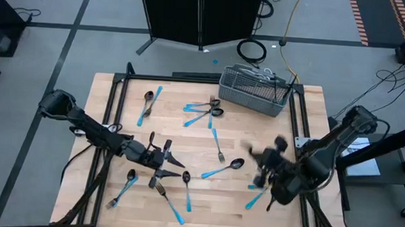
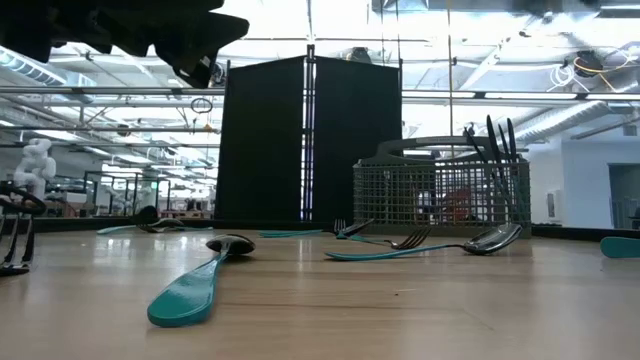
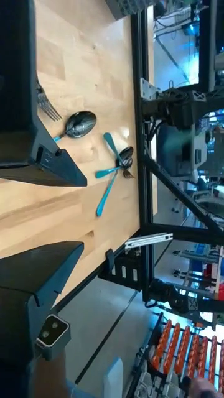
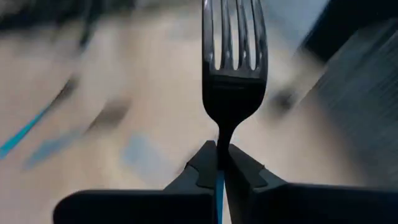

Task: Sort silverware
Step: Put the blue fork into the middle of the blue utensil organizer

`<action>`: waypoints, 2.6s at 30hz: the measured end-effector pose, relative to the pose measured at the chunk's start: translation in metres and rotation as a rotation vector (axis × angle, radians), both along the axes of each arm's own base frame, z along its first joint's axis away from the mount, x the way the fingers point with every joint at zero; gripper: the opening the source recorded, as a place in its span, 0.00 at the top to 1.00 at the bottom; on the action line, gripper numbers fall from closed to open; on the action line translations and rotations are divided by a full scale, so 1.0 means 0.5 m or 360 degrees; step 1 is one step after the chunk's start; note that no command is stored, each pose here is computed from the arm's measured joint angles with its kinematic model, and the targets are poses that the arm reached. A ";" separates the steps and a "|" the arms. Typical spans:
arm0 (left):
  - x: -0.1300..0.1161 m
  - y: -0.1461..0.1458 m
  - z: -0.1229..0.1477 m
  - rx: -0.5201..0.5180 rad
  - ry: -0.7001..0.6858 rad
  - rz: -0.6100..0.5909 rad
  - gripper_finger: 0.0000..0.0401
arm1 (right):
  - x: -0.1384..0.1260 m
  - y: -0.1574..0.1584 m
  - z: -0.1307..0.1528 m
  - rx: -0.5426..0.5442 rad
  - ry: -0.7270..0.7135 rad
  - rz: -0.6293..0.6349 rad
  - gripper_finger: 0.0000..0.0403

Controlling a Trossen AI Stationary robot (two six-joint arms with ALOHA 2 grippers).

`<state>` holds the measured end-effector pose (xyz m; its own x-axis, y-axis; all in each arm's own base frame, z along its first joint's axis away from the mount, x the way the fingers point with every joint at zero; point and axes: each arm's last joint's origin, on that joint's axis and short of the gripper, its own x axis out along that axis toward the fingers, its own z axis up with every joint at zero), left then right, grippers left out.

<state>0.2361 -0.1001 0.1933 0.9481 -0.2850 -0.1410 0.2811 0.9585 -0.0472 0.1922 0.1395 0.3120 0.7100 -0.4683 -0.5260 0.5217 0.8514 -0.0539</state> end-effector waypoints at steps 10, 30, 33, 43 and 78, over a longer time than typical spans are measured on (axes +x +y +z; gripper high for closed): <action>0.010 0.025 0.002 0.0076 -0.0038 0.0075 0.63 | 0.018 -0.230 0.081 -0.0694 -0.0100 -0.0835 1.00; 0.033 0.108 0.005 0.0410 -0.0131 0.0214 0.63 | 0.071 -0.542 -0.013 -0.0585 -0.0045 -0.0900 1.00; 0.037 0.128 0.007 0.0409 -0.0145 0.0180 0.63 | 0.058 -0.554 -0.062 -0.0560 -0.0003 -0.0908 1.00; 0.042 0.205 0.009 0.0352 -0.0138 0.0314 0.63 | 0.035 -0.548 -0.139 -0.0441 -0.0034 -0.0934 1.00; 0.039 0.237 -0.004 0.0231 -0.0002 0.0423 0.63 | -0.003 -0.471 0.093 0.0078 -0.0107 -0.0295 0.68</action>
